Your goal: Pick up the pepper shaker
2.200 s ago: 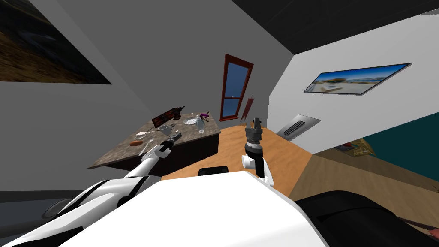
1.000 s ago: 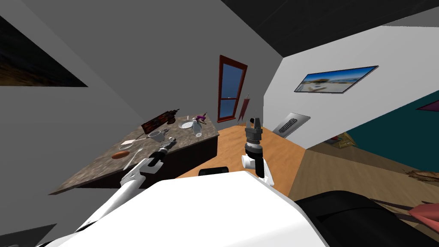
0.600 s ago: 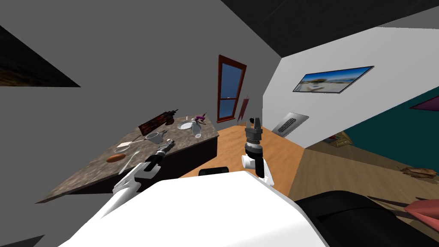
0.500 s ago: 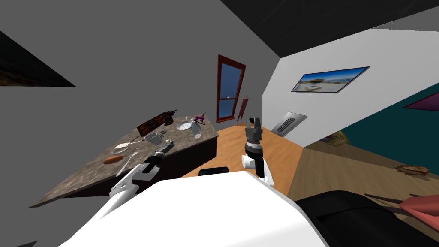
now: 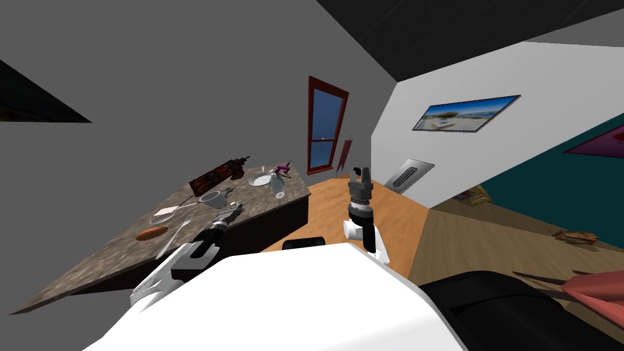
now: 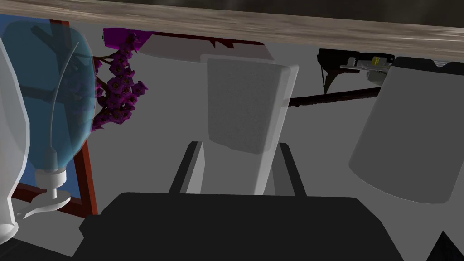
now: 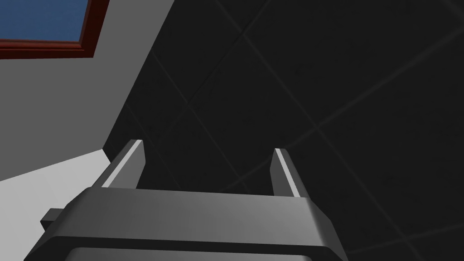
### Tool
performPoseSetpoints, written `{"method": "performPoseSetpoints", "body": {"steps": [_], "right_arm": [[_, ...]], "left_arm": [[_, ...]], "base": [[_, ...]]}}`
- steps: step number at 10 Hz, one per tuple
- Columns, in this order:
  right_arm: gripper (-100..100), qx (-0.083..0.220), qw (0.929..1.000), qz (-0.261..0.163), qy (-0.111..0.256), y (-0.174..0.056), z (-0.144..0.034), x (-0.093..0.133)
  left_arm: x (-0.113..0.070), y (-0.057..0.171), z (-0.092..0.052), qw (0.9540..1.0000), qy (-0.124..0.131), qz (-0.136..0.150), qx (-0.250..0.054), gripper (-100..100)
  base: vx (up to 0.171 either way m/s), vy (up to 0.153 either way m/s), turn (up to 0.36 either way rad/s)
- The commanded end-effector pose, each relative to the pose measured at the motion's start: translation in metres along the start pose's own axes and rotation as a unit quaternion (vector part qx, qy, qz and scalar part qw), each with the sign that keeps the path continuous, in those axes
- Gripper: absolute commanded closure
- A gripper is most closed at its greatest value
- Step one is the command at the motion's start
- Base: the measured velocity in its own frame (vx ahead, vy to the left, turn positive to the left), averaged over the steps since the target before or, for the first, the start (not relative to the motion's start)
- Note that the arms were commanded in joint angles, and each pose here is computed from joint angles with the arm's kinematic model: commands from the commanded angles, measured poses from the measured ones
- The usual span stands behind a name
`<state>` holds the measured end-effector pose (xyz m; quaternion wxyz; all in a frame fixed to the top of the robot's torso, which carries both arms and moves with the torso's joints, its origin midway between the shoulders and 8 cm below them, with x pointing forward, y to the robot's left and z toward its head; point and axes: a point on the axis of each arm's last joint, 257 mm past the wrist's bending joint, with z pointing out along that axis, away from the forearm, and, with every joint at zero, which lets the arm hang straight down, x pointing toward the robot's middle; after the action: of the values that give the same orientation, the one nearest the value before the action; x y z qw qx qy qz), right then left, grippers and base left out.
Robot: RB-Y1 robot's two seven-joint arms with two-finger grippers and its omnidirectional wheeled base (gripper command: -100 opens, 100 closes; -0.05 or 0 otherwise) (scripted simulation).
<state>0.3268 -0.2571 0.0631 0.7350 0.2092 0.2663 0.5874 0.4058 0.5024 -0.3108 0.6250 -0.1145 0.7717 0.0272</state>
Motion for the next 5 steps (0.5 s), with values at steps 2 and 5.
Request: {"method": "performPoseSetpoints", "body": {"steps": [2, 5], "right_arm": [[0, 0.0, 1.0, 0.0, 0.0, 0.0, 0.0, 0.0], [0, 0.0, 1.0, 0.0, 0.0, 0.0, 0.0, 0.0]], "left_arm": [[-0.0021, 0.0075, -0.0222, 1.0, 0.001, 0.003, -0.009, 100], [-0.004, 0.0055, -0.0203, 1.0, -0.002, 0.004, -0.007, 0]], "base": [[0.031, 0.01, -0.082], [0.01, 0.003, 0.008]]}}
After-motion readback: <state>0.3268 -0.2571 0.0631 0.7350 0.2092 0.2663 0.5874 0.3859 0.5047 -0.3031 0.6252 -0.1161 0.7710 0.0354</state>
